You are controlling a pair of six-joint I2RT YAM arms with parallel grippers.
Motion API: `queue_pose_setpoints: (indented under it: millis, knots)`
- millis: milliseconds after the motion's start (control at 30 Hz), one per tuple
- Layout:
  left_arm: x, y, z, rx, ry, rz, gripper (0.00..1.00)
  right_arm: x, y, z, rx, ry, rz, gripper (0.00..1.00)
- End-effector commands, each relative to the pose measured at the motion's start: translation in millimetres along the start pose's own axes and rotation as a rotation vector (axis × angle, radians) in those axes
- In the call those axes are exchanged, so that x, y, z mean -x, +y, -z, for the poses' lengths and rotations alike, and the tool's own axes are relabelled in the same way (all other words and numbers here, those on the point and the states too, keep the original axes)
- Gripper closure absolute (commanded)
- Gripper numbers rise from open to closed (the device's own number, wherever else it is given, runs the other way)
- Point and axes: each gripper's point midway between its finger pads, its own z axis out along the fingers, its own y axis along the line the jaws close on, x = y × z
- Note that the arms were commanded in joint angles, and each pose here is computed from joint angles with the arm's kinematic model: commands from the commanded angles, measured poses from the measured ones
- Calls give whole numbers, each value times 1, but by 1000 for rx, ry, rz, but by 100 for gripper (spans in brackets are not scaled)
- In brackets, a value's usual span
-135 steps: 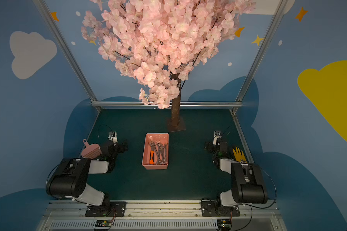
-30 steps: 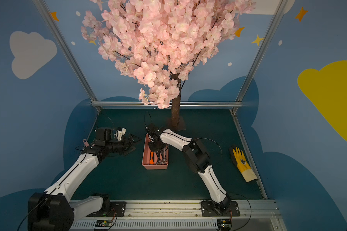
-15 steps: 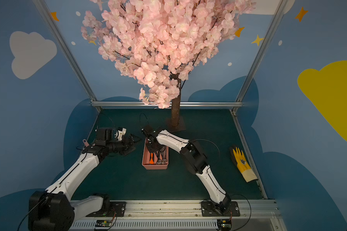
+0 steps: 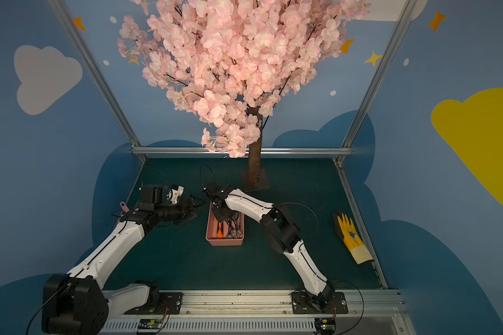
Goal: Take out the wrench from the storage box
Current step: Pick up the wrench from the storage box.
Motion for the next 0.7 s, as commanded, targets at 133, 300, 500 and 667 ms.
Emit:
queue_pose_setpoints:
  millis: [133,300,500,667]
  knots:
    - [3,-10,0,-24,6,-38,0,1,2,25,28,-6,17,72]
    - [5,-10,-2,-25,10,-39,0,3,12,19,77,-13,37,63]
    - [6,-9,-2,-22,10,-38,0,8,11,13,77,-24,35,64]
    - [5,-7,-2,-17,11,-34,0,7,2,-1,25,-13,27,66]
